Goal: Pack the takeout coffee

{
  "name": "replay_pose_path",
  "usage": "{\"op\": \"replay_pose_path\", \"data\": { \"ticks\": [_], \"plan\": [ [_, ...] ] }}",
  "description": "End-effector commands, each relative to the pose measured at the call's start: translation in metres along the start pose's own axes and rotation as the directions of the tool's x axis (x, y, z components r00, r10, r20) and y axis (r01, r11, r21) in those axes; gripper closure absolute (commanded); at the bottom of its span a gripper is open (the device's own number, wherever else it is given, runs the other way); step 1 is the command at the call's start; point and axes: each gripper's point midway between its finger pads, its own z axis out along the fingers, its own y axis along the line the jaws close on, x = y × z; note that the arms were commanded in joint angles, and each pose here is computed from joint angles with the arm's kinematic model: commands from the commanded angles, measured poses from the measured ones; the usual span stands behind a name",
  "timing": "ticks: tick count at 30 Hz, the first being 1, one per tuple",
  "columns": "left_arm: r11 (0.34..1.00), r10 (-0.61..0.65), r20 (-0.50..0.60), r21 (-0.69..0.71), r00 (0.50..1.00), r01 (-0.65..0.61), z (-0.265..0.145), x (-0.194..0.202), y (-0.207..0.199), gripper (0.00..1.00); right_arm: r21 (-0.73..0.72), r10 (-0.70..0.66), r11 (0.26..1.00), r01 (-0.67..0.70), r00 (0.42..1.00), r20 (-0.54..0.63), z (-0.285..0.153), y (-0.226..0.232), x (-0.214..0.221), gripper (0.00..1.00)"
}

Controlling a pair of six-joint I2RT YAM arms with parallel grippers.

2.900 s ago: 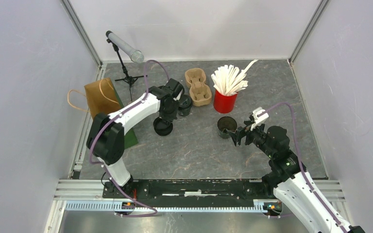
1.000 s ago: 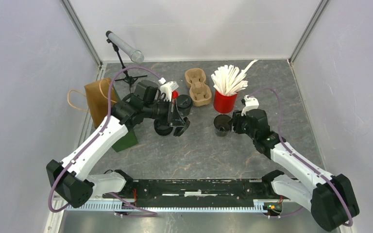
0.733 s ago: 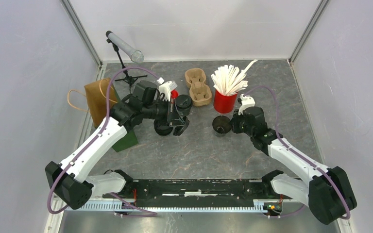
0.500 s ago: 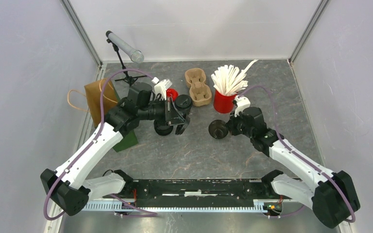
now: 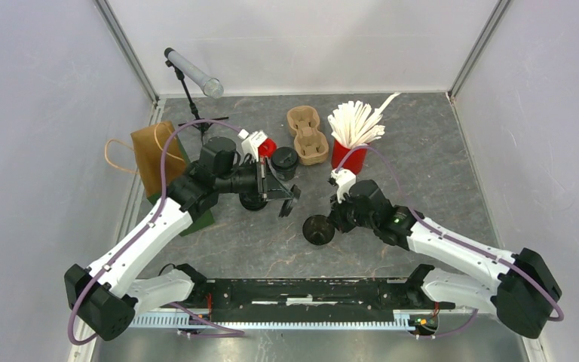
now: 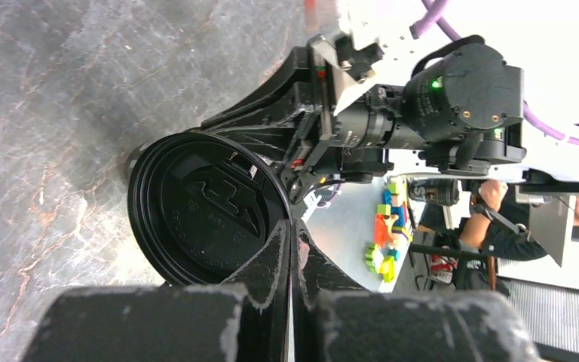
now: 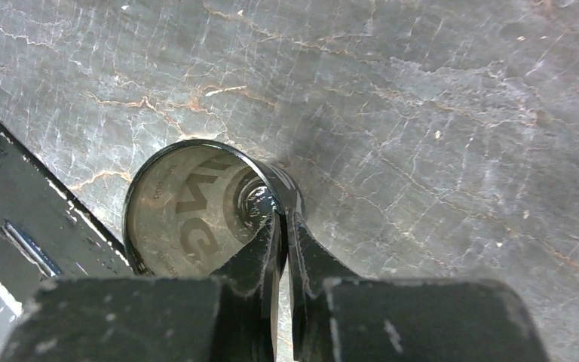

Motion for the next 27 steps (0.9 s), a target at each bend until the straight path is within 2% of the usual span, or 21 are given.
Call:
{"op": "replay_pose_path", "data": {
  "ticks": [1, 4, 7, 10, 11, 14, 17, 19, 21, 24, 27],
  "plan": [
    [0.987, -0.023, -0.011, 0.160, 1.000, 0.024, -0.003, -0.002, -0.031, 0.98, -0.010, 0.031, 0.999, -0.030, 0.999, 0.043, 0.003, 0.009, -0.015, 0.86],
    [0.976, -0.038, -0.019, 0.214, 0.999, 0.041, -0.005, -0.001, -0.041, 0.98, 0.006, 0.031, 0.999, -0.031, 0.997, 0.078, 0.000, 0.008, -0.025, 0.66],
    [0.969, -0.046, -0.010, 0.242, 0.999, 0.047, -0.009, -0.002, -0.049, 0.98, 0.051, -0.015, 0.999, 0.006, 0.984, 0.175, -0.014, 0.002, -0.050, 0.42],
    [0.952, -0.066, -0.007, 0.299, 0.998, 0.065, -0.013, -0.005, -0.061, 0.98, 0.065, -0.135, 0.991, 0.121, 0.942, 0.308, -0.034, 0.003, -0.080, 0.22],
    [0.941, -0.076, -0.010, 0.329, 0.997, 0.075, -0.015, -0.006, -0.066, 0.97, 0.060, -0.173, 0.985, 0.162, 0.913, 0.371, -0.041, 0.006, -0.090, 0.18],
    [0.908, -0.101, -0.010, 0.409, 0.995, 0.096, -0.019, -0.010, -0.081, 0.98, 0.046, -0.284, 0.947, 0.318, 0.762, 0.582, -0.067, 0.024, -0.117, 0.11],
    [0.892, -0.115, -0.020, 0.437, 0.993, 0.112, -0.022, -0.011, -0.088, 0.98, 0.093, -0.352, 0.897, 0.432, 0.572, 0.741, -0.094, 0.038, -0.133, 0.05],
    [0.890, -0.116, -0.022, 0.441, 0.993, 0.114, -0.024, -0.011, -0.090, 0.98, 0.128, -0.384, 0.852, 0.507, 0.440, 0.812, -0.108, 0.049, -0.134, 0.02],
    [0.890, -0.123, -0.028, 0.440, 0.992, 0.122, -0.024, -0.011, -0.091, 0.97, 0.154, -0.402, 0.810, 0.566, 0.345, 0.848, -0.118, 0.059, -0.134, 0.02],
    [0.890, -0.129, -0.039, 0.436, 0.991, 0.133, -0.023, -0.010, -0.090, 0.97, 0.166, -0.431, 0.728, 0.665, 0.256, 0.865, -0.123, 0.077, -0.132, 0.02],
    [0.891, -0.134, -0.048, 0.431, 0.990, 0.142, -0.021, -0.010, -0.088, 0.98, 0.157, -0.427, 0.714, 0.683, 0.247, 0.870, -0.122, 0.084, -0.136, 0.02]
  ]
}}
